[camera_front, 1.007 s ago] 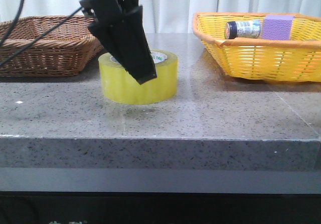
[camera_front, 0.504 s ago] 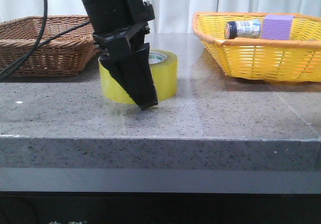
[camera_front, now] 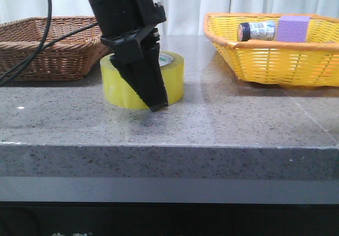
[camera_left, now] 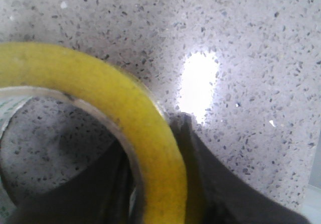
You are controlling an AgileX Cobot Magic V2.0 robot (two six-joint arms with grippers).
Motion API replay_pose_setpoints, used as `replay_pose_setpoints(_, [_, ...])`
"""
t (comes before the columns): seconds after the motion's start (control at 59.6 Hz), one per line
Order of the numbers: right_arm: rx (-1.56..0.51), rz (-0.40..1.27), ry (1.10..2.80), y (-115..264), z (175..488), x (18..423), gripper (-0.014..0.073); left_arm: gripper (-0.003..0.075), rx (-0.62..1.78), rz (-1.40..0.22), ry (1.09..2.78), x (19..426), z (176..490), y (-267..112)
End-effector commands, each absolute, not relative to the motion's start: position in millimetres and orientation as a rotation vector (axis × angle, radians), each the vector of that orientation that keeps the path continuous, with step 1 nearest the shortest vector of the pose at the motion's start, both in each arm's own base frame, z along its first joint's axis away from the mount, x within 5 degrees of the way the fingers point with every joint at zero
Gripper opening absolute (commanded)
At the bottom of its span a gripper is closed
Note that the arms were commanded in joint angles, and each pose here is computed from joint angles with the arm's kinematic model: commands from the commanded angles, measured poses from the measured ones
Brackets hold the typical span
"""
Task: Transfer tape with both arms
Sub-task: 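Lift the tape roll with the left gripper and move it over the brown basket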
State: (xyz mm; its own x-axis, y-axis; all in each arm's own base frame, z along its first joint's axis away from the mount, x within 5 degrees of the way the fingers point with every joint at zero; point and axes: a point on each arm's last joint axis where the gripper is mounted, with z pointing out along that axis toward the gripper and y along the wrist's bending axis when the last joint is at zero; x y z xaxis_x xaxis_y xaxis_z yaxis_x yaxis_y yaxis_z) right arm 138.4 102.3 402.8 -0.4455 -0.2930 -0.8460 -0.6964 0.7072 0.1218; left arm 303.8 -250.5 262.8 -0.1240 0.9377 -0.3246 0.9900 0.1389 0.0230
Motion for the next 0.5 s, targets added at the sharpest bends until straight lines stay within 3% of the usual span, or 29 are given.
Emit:
replay_pose_setpoints(0.0, [-0.71, 0.608, 1.969, 102, 415, 139, 0.0372, 0.0065, 1.807, -0.279, 2.106, 302, 288, -251])
replay_pose_setpoints(0.487, [-0.71, 0.608, 1.969, 102, 415, 139, 0.0372, 0.0065, 1.592, -0.258, 1.98, 292, 382, -243])
